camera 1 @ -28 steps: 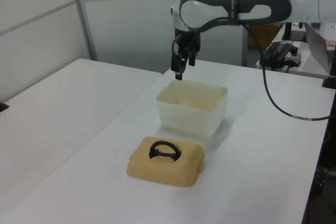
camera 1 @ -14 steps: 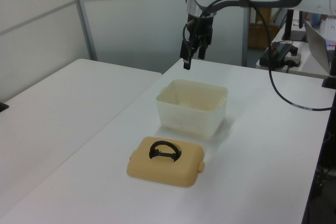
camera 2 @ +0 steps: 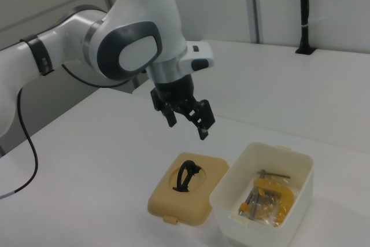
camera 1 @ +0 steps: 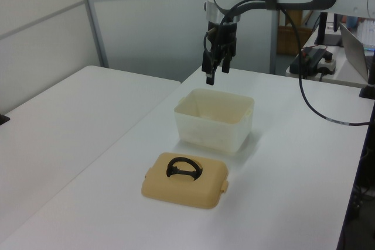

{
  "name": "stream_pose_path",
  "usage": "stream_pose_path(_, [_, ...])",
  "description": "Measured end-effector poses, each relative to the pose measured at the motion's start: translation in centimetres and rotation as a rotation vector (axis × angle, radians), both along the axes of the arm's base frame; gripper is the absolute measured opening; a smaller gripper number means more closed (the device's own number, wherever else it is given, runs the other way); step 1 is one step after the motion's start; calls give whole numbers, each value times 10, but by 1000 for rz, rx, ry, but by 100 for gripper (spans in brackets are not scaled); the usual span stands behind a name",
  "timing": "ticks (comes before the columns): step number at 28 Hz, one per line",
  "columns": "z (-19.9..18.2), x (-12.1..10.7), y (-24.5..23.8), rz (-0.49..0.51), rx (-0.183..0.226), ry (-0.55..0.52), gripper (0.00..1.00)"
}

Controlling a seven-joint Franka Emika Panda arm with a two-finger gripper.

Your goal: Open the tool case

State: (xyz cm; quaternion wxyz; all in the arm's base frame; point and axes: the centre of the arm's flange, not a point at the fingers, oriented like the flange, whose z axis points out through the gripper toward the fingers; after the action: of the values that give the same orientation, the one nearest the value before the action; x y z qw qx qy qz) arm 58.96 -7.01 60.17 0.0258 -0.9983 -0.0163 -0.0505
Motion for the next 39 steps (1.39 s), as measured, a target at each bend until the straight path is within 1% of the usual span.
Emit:
stream_pose_path(6, [-1,3,40,65,5,4,100])
stream_pose_path(10, [-1,3,54,82,6,5,100])
stream_pose_path(28, [-1,3,53,80,6,6,100])
stream_pose_path(33, [0,-2,54,82,8,36,100])
stream_pose_path(39, [6,-8,56,85,6,41,100])
